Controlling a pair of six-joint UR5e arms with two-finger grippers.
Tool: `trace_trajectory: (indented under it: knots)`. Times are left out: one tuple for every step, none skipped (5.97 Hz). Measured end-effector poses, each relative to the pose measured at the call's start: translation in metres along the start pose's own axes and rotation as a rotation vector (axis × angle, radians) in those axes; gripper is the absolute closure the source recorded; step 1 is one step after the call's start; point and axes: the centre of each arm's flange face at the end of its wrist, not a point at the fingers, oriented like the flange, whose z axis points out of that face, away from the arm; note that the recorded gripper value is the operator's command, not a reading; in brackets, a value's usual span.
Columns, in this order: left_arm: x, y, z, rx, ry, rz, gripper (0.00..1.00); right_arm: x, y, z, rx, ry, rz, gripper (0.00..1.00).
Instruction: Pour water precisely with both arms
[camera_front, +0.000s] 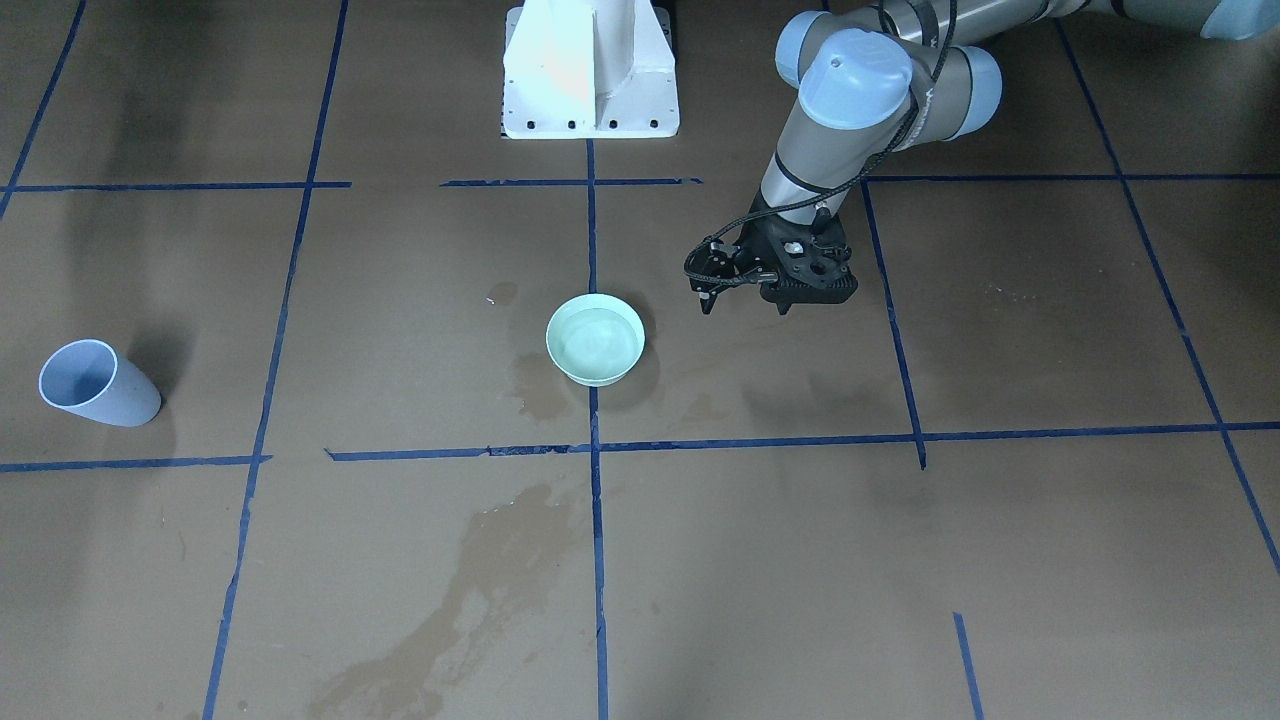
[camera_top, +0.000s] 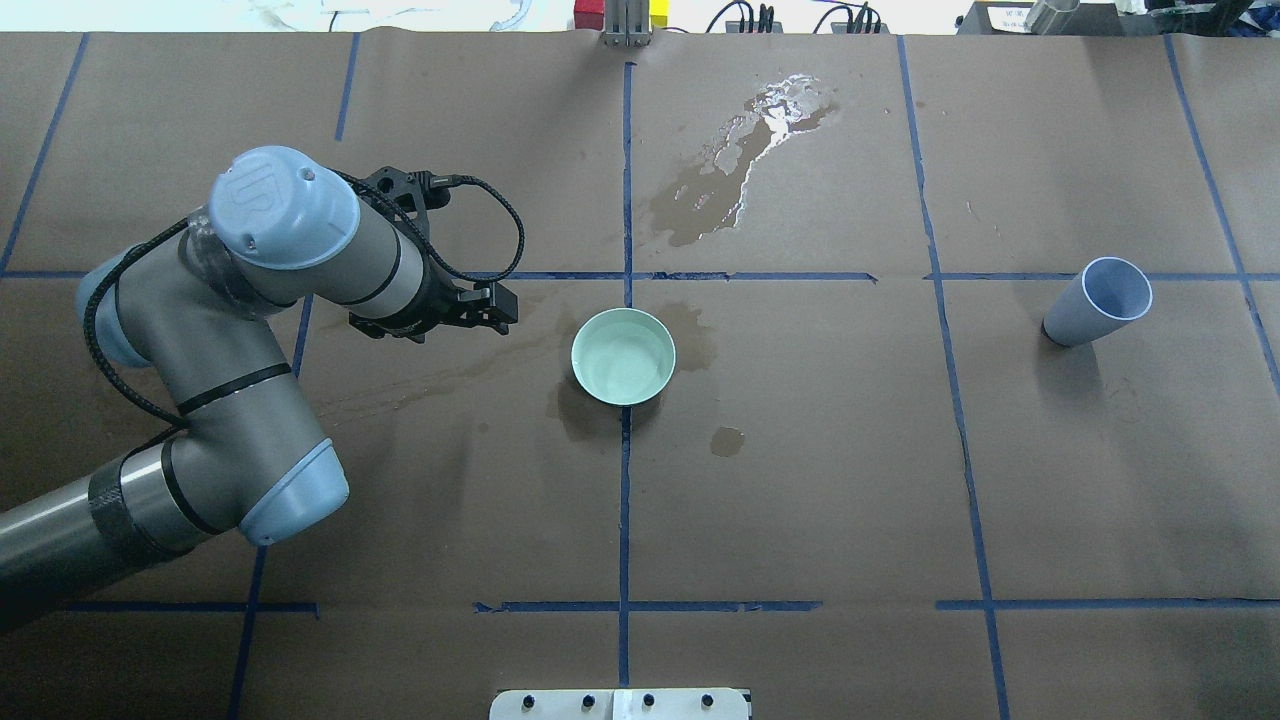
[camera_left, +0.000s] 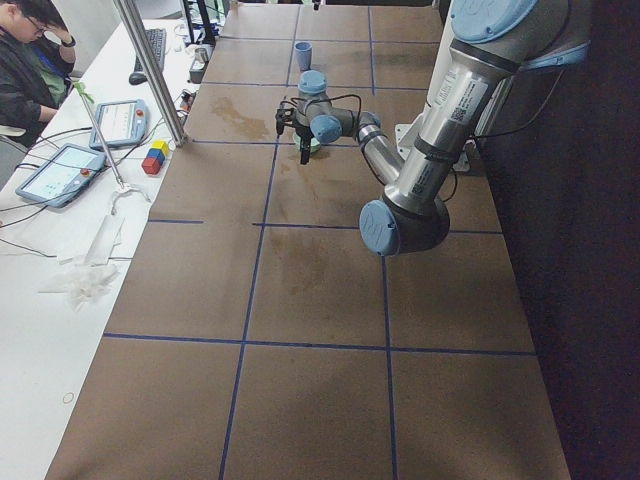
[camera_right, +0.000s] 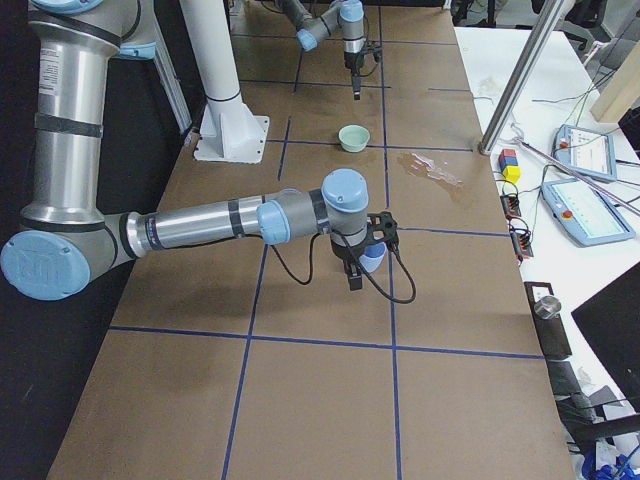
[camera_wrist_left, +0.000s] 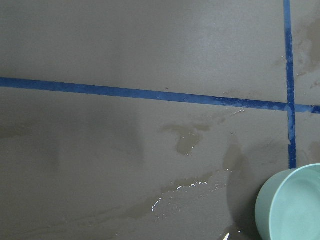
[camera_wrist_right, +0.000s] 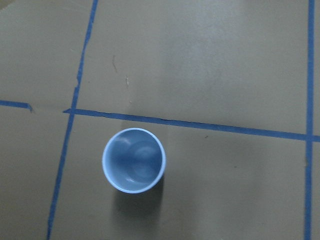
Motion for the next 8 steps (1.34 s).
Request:
trace_trajectory:
  knots:
    - [0.000,0.000,0.000,0.001,0.000,0.000,0.00,-0.031,0.003,0.016,0.036,0.000,0.007,0.00]
    - [0.000,0.000,0.000,0.001,0.000,0.000,0.00,-0.054,0.012,0.037,0.082,0.027,-0.001,0.00]
    - [0.000,0.000,0.000,0.000,0.001,0.000,0.00,-0.066,0.031,0.061,0.144,0.053,-0.015,0.00]
    - [0.000,0.000,-0.001,0.001,0.001,0.000,0.00,-0.067,0.057,0.088,0.218,0.066,-0.029,0.00]
    - [0.000,0.000,-0.001,0.001,0.001,-0.001,0.00,-0.062,0.080,0.117,0.295,0.070,-0.036,0.00]
    - [0.000,0.000,-0.001,0.002,0.001,-0.001,0.00,-0.055,0.100,0.149,0.370,0.079,-0.040,0.00]
    - [0.000,0.000,-0.001,0.002,0.001,-0.001,0.00,-0.050,0.118,0.176,0.448,0.092,-0.051,0.00]
    - [0.000,0.000,-0.001,0.001,0.000,-0.002,0.00,-0.048,0.134,0.198,0.533,0.107,-0.067,0.00]
